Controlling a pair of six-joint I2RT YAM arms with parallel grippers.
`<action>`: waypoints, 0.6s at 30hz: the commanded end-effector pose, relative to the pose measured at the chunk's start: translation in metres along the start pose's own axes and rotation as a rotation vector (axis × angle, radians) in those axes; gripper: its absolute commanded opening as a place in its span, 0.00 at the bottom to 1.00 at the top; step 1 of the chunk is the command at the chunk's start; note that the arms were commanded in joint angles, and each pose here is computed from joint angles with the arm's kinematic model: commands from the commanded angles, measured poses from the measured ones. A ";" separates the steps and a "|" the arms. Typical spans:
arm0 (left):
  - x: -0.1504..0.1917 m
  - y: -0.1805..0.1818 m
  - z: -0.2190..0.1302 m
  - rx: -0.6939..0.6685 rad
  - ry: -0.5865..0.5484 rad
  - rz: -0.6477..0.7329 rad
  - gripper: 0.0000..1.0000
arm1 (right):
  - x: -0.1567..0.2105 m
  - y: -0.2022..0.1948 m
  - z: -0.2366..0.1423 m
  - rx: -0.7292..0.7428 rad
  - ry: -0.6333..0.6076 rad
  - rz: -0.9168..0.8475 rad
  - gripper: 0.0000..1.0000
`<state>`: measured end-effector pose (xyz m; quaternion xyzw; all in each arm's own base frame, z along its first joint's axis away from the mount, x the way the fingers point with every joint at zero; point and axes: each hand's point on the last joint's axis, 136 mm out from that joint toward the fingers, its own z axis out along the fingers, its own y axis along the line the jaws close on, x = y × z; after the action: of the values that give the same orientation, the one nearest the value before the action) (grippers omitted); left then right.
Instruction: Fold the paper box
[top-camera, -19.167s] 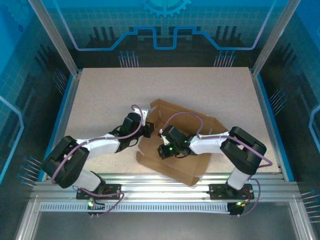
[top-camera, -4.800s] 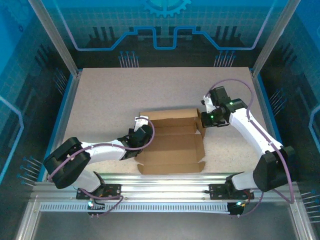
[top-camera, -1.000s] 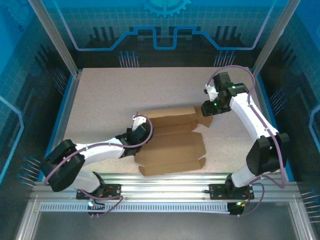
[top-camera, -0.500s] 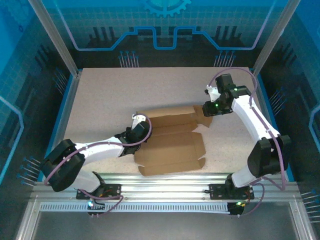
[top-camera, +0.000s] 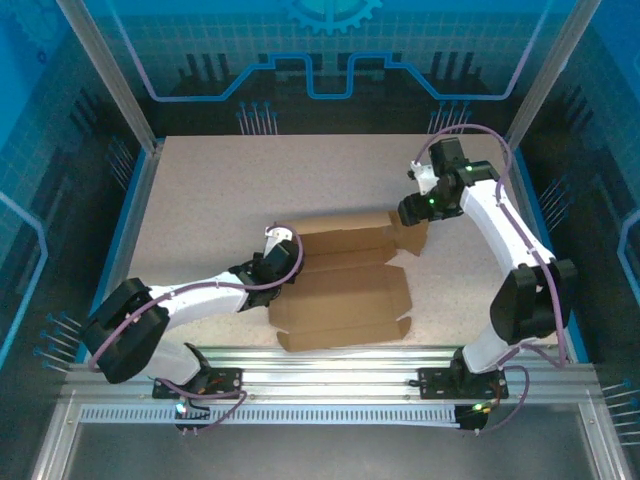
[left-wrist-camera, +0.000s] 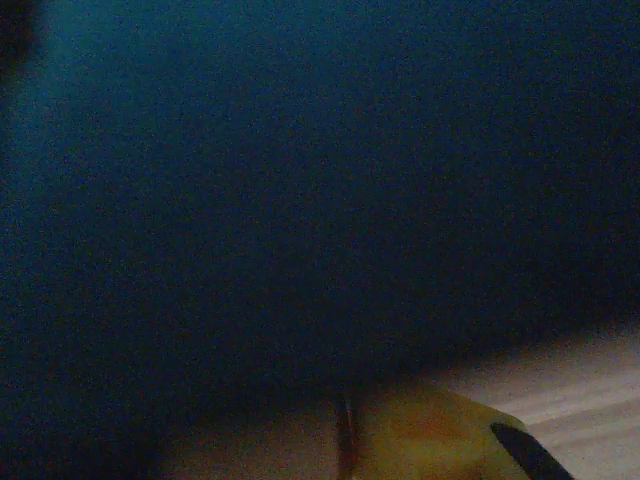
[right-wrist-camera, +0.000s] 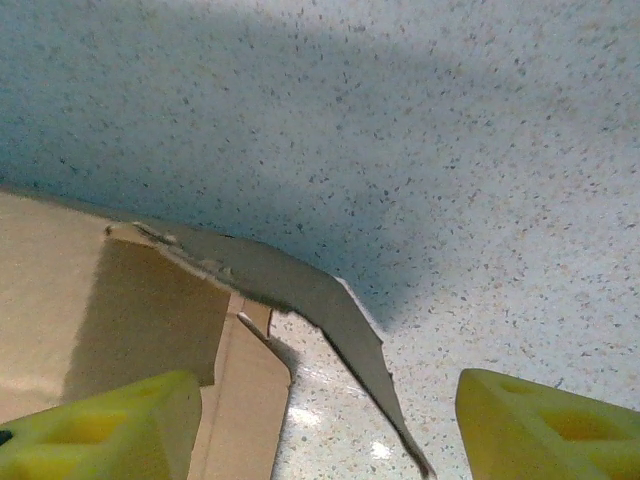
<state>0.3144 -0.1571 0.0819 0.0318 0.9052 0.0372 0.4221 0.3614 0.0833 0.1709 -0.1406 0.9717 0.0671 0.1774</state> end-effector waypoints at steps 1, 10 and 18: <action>-0.003 -0.004 0.002 0.016 0.018 0.027 0.19 | 0.000 -0.002 0.007 0.003 0.028 -0.020 0.68; 0.000 -0.005 0.002 0.021 0.025 0.015 0.20 | 0.012 0.007 0.010 -0.045 0.033 0.002 0.46; 0.000 -0.004 0.003 0.015 0.029 0.008 0.19 | 0.028 0.011 0.013 -0.045 0.064 0.027 0.34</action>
<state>0.3151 -0.1593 0.0805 0.0332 0.9071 0.0335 0.4184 0.3461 0.0848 0.1457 -0.1360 0.9772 0.0783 0.1430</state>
